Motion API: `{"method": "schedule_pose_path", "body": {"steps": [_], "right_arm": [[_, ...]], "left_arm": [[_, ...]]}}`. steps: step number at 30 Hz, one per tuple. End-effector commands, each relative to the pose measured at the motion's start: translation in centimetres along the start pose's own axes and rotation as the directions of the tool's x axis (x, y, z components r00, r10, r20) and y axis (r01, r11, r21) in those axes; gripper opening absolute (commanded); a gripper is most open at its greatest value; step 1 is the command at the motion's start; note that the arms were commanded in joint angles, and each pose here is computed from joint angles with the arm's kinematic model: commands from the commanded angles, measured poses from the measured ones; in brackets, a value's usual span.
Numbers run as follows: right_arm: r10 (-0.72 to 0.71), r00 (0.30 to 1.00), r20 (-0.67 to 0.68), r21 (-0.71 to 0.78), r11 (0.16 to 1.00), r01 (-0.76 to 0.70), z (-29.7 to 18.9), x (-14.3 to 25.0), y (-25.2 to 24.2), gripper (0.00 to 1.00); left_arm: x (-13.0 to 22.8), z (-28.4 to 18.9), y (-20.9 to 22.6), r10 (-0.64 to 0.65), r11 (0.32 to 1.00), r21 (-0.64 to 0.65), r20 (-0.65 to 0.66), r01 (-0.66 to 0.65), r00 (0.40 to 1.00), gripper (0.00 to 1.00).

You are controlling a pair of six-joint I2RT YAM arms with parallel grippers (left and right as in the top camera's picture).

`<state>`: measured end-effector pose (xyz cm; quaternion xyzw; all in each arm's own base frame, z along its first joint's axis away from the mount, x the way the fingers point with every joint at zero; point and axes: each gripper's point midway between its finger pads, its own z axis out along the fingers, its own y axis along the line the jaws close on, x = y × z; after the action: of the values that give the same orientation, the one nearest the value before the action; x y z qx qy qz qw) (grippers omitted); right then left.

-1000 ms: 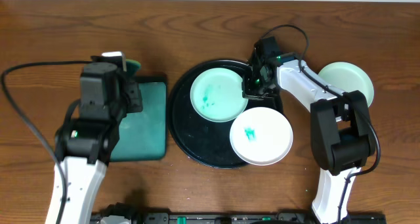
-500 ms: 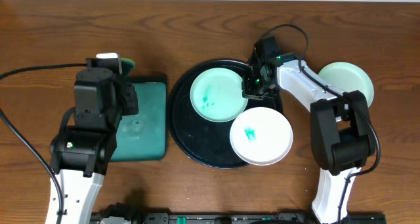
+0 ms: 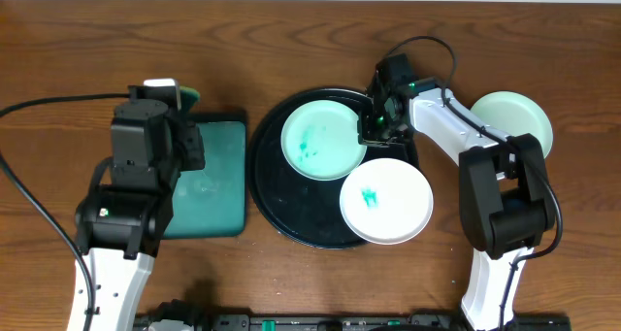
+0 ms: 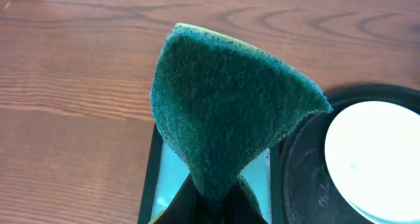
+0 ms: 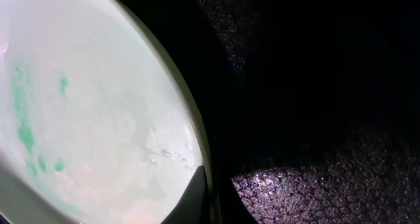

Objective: Clean dirty plates on tray and stack at the side
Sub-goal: 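Grasp the green sponge in the soapy tray with the left gripper, then move the sponge with the left gripper over the held plate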

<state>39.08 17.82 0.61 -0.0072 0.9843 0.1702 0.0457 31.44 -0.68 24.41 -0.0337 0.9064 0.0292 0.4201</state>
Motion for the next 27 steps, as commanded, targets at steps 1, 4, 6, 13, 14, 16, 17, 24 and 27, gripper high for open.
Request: {"method": "schedule_pose_path", "body": {"steps": [1,4,6,13,14,16,17,24,27], "right_arm": [[-0.023,1.000,-0.007,0.002,1.000,0.023,0.4,0.1,0.0,0.01],[-0.023,1.000,-0.005,0.002,1.000,0.023,0.4,0.1,0.1,0.01],[-0.023,1.000,-0.005,0.002,1.000,0.023,0.4,0.1,0.1,0.01],[-0.023,1.000,-0.006,0.002,1.000,0.023,0.4,0.1,0.1,0.01],[-0.023,1.000,-0.006,0.002,1.000,0.023,0.4,0.1,0.1,0.01],[-0.023,1.000,-0.006,0.002,1.000,0.023,0.4,0.1,0.1,0.01],[-0.023,1.000,-0.006,0.002,1.000,0.023,0.4,0.1,0.1,0.01],[-0.023,1.000,-0.005,0.001,1.000,0.023,0.4,0.1,0.1,0.01],[-0.023,1.000,-0.006,0.002,1.000,0.023,0.4,0.1,0.1,0.01]], "left_arm": [[0.3,0.7,0.1,0.025,1.000,-0.014,-0.023,-0.026,0.999,0.07],[1.3,1.8,0.0,0.007,1.000,-0.020,-0.075,-0.009,0.997,0.07],[2.3,2.9,-0.1,-0.026,0.999,-0.031,-0.128,0.022,0.991,0.07],[9.0,7.4,-0.1,-0.208,0.975,-0.158,-0.412,0.156,0.887,0.07],[10.4,8.0,-0.3,-0.228,0.971,-0.177,-0.464,0.162,0.856,0.07],[12.9,8.7,-0.9,-0.262,0.964,-0.195,-0.554,0.183,0.790,0.07],[13.9,8.9,-1.4,-0.269,0.963,-0.189,-0.594,0.194,0.758,0.07],[16.7,9.1,-4.8,-0.263,0.952,-0.092,-0.735,0.292,0.625,0.07],[16.1,8.7,-5.2,-0.260,0.947,-0.066,-0.730,0.314,0.632,0.08]]}}
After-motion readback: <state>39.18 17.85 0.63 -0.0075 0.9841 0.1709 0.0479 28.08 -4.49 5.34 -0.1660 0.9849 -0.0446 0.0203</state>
